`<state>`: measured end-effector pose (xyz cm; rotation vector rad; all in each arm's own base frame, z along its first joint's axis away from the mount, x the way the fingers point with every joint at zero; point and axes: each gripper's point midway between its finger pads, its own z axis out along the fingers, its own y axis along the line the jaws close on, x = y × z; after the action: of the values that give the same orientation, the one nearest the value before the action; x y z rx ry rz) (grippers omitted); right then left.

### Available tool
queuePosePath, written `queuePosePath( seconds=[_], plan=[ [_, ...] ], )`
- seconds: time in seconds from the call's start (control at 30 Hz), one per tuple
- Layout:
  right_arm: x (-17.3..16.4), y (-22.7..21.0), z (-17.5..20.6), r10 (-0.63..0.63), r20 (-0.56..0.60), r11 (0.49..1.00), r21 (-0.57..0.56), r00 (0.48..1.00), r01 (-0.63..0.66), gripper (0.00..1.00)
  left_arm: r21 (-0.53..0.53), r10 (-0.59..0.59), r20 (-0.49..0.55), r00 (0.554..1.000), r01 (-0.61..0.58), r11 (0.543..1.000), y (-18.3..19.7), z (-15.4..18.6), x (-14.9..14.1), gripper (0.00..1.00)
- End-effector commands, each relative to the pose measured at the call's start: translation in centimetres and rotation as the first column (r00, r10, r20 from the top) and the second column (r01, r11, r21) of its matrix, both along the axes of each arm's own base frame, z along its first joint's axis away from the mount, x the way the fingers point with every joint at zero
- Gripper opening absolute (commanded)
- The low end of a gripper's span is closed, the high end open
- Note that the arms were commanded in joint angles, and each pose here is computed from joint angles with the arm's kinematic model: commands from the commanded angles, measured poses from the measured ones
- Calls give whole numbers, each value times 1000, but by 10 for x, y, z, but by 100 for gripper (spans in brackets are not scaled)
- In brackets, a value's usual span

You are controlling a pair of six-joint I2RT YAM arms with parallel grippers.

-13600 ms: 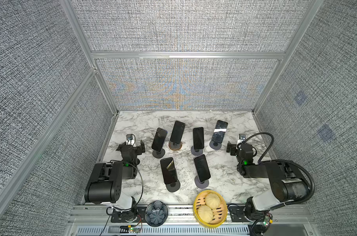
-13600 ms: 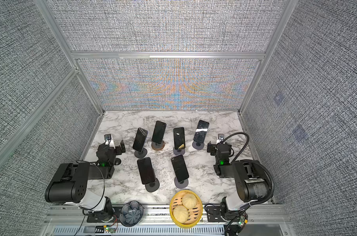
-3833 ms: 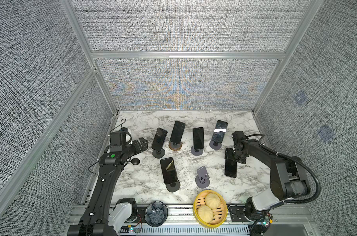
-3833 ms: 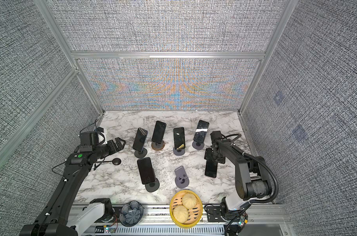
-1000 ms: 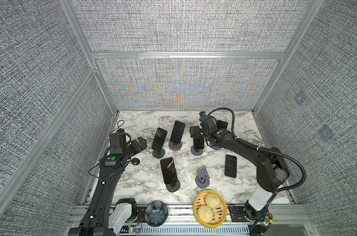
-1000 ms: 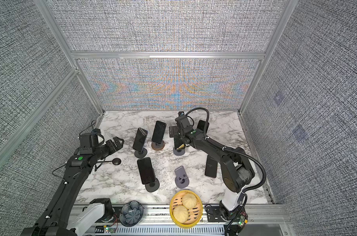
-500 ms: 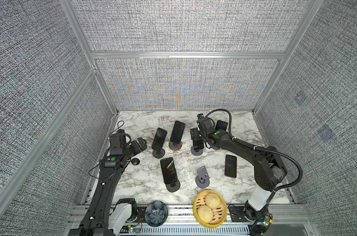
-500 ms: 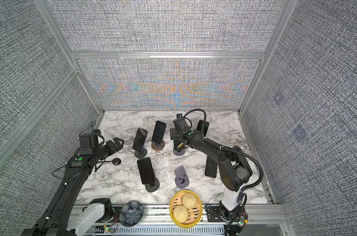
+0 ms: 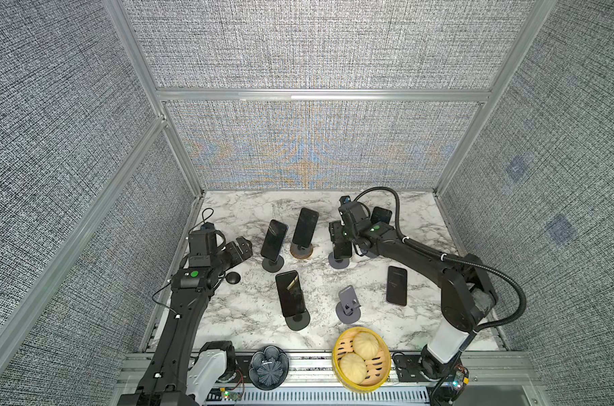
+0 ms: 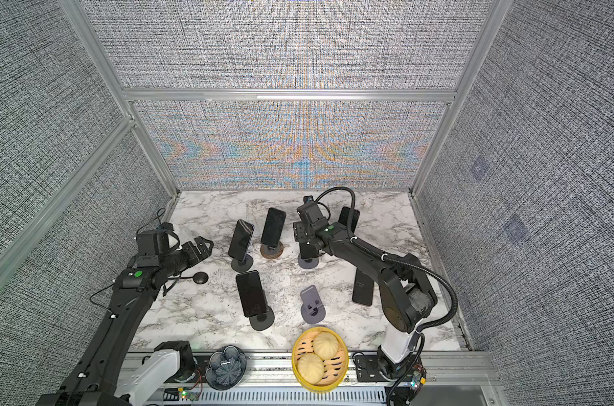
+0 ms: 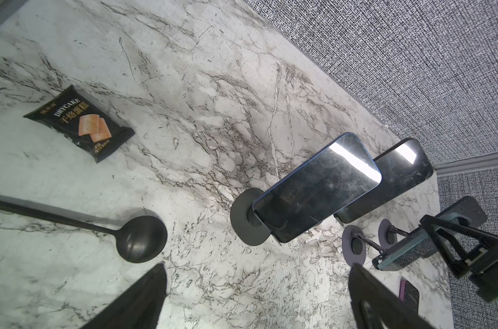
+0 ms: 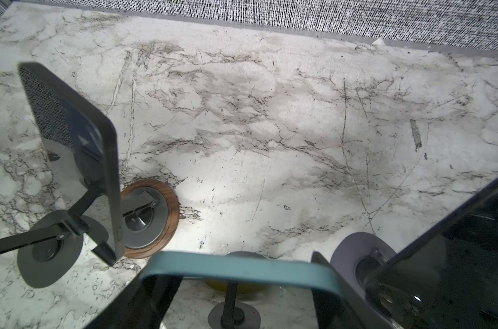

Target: Remove the phone from the phone stand

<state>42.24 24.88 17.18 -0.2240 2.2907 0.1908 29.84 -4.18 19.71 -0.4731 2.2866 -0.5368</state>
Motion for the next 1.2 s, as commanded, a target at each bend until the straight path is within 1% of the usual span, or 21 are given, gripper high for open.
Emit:
queuePosePath(
  seconds=[0.0,0.2,0.47,0.73,0.97,1.17],
  plan=[
    [1,-2,18,-10,25,1000,12,1000,9,72,6,0,9,1000,0,1000,1,0,1,99],
    [-2,-3,38,-4,33,1000,22,999,4,72,-9,1,3,1000,-1,1000,-1,-7,0,99],
    [-8,-11,66,2,61,1000,28,998,-4,72,-5,-3,7,1000,3,1000,-1,-7,0,99],
    [-13,-21,76,0,54,1000,27,999,-1,72,-12,-8,3,1000,8,1000,-3,-9,0,99],
    [-17,-49,81,-29,41,1000,2,999,29,71,-10,-7,24,1000,8,1000,-2,-4,4,99],
    [-18,-99,84,-122,28,992,-12,992,123,71,-12,-30,23,999,30,999,-5,5,12,99]
  ],
)
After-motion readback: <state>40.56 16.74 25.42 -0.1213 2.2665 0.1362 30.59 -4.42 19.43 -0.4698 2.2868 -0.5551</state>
